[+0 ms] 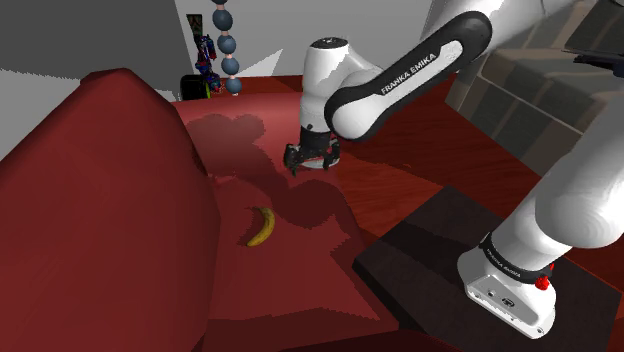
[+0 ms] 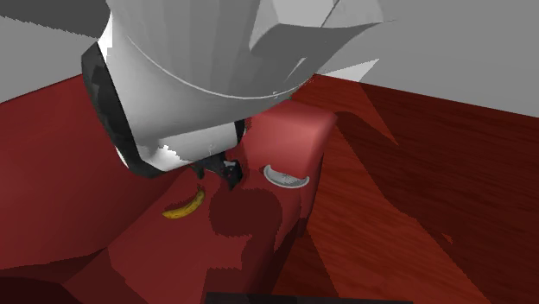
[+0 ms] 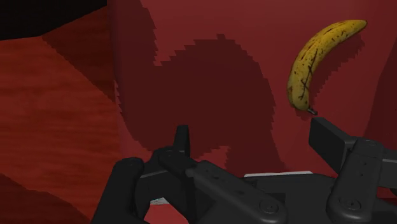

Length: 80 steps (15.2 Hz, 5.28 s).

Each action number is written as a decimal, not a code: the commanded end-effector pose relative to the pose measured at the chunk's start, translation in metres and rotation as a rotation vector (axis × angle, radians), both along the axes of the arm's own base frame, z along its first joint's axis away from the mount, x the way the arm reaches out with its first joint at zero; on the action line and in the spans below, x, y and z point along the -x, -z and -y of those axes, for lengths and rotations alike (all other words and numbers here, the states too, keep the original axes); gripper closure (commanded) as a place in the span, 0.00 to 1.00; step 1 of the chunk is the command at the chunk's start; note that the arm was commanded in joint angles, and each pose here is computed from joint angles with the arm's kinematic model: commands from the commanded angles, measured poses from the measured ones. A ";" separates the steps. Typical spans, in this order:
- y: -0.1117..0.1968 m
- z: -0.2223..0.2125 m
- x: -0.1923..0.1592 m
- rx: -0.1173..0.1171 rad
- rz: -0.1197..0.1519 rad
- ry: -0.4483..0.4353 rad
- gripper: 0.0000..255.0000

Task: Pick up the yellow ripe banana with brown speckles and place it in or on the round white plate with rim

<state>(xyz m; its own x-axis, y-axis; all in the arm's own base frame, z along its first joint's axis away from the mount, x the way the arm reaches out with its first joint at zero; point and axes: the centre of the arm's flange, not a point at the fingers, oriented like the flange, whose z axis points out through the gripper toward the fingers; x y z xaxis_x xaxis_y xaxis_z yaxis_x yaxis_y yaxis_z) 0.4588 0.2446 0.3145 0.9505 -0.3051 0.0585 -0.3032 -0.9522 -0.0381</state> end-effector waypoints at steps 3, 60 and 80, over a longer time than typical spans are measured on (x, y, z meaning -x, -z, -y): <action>0.037 -0.036 -0.015 -0.002 -0.014 0.027 0.00; 0.089 -0.081 -0.075 -0.005 -0.050 0.092 1.00; 0.085 0.163 -0.176 -0.005 -0.050 0.092 1.00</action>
